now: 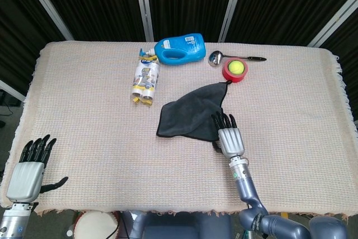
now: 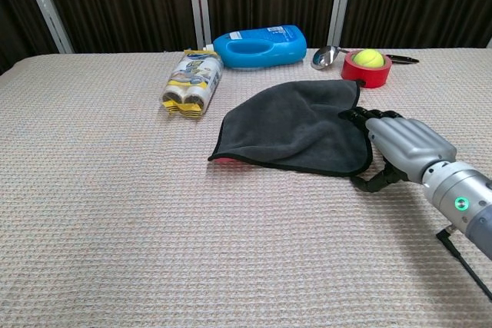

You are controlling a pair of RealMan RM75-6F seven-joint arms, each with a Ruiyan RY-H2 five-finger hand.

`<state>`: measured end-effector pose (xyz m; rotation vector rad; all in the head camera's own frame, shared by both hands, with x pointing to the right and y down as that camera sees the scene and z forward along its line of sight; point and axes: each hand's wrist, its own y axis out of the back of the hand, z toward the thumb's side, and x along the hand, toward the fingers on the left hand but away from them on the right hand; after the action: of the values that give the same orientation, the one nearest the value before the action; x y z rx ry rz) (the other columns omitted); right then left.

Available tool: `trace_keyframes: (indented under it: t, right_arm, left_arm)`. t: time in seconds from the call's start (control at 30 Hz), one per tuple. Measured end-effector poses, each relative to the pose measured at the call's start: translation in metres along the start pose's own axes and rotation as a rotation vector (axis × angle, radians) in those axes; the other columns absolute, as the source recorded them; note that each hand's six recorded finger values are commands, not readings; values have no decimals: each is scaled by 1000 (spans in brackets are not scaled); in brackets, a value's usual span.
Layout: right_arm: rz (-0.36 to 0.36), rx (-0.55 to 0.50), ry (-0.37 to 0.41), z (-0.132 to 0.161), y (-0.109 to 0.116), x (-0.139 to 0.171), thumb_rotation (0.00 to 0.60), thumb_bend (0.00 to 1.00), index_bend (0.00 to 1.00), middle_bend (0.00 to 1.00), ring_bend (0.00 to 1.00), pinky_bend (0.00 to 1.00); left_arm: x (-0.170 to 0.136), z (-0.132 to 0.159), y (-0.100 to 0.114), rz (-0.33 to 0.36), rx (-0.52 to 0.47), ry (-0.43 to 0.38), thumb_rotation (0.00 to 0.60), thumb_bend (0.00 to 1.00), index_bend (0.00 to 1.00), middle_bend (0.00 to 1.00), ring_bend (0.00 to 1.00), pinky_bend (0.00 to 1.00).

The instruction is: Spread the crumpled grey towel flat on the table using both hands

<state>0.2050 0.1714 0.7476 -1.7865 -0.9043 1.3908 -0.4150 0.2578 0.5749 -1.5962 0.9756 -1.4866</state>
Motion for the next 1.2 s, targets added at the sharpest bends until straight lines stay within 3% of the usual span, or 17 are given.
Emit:
trace_keyframes:
  t: [0.23, 0.37, 0.57, 0.97, 1.2]
  right_arm:
    - [-34, -5, -12, 0, 2, -8, 600, 309, 41, 0, 0, 14]
    - [-43, -18, -18, -1, 2, -10, 600, 309, 120, 14, 25, 56]
    - [-89, -32, -19, -5, 7, -12, 600, 309, 130, 20, 30, 60]
    - [-11, 29, -43, -13, -10, -7, 600, 308, 130, 20, 30, 61]
    - [-62, -18, -46, -10, -4, -9, 600, 309, 143, 23, 35, 61]
  left_arm:
    - [0, 1, 1, 6, 1, -1, 600, 0, 0, 0, 0, 16]
    - [0, 1, 2, 11, 4, 1, 600, 0, 0, 0, 0, 16]
    - [-1, 2, 4, 19, -2, -2, 600, 0, 0, 0, 0, 16]
    - [-1, 4, 3, 14, -7, -6, 600, 0, 0, 0, 0, 16]
    - [-2, 5, 2, 13, -5, -9, 600, 0, 0, 0, 0, 16]
